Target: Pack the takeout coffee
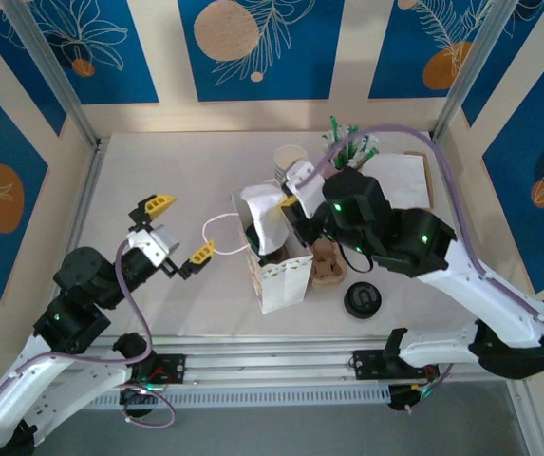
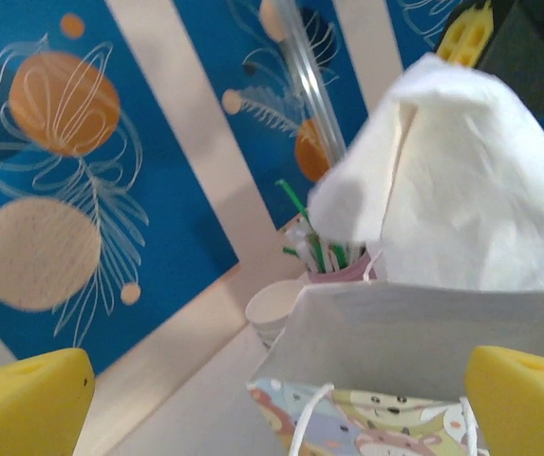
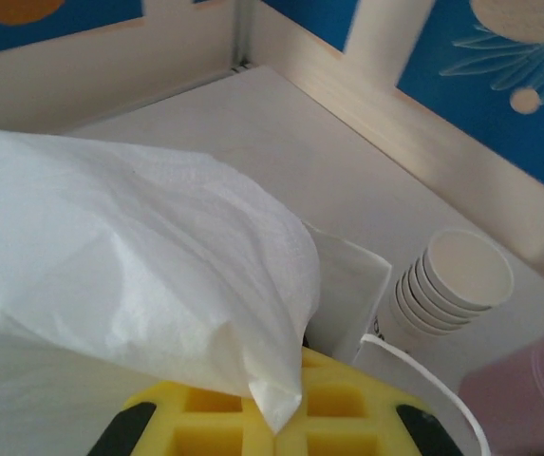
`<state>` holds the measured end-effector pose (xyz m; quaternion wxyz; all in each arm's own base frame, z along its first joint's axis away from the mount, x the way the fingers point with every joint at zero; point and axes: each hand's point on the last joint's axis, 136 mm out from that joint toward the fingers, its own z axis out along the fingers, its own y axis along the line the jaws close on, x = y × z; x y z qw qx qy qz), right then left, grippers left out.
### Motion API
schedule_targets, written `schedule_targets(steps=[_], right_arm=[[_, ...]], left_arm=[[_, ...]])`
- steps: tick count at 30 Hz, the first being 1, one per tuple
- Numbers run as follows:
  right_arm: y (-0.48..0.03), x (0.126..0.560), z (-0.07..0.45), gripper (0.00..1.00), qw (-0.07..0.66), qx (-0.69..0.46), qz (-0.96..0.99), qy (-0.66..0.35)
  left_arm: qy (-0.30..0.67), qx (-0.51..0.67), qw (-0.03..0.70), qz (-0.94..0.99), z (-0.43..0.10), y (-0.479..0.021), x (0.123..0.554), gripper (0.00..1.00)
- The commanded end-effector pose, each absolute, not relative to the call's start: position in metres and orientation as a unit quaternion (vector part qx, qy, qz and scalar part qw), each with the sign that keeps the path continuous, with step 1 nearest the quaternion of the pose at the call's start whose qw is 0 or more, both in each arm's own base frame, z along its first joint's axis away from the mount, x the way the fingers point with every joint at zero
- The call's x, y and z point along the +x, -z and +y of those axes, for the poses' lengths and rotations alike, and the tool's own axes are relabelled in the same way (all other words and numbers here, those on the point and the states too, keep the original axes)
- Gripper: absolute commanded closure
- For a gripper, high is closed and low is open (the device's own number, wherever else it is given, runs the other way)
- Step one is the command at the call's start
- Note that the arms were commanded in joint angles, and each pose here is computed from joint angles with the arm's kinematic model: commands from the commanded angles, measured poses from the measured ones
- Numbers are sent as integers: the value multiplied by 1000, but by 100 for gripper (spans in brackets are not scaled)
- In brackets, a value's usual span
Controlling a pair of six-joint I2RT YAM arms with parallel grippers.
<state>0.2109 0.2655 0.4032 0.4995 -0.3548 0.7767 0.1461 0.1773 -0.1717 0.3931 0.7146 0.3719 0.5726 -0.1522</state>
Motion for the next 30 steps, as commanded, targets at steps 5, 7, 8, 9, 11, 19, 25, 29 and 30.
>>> schedule_targets(steps=[5, 7, 8, 9, 11, 19, 25, 29, 30], right_arm=[[-375, 218, 267, 100, 393, -194, 884, -161], [-370, 219, 274, 100, 374, -163, 895, -179], [-369, 221, 272, 100, 373, -143, 900, -175], [-367, 224, 269, 100, 374, -127, 903, -168], [-366, 228, 263, 100, 383, -113, 903, -158], [-352, 231, 274, 100, 377, -159, 899, -157], [-327, 236, 269, 100, 369, -184, 905, -107], [-314, 235, 271, 99, 357, -215, 904, -91], [-312, 235, 272, 98, 358, -222, 903, -89]], left_arm=[[164, 232, 681, 675, -138, -361, 195, 0], [146, 191, 670, 703, -124, -353, 201, 0], [134, 172, 665, 714, -116, -351, 204, 0], [124, 162, 657, 726, -111, -347, 205, 0], [116, 146, 644, 742, -103, -342, 204, 0], [160, 138, 603, 769, -115, -313, 200, 0], [157, 104, 604, 774, -108, -304, 204, 0], [143, 81, 610, 775, -99, -303, 206, 0], [141, 77, 612, 775, -97, -302, 207, 0]])
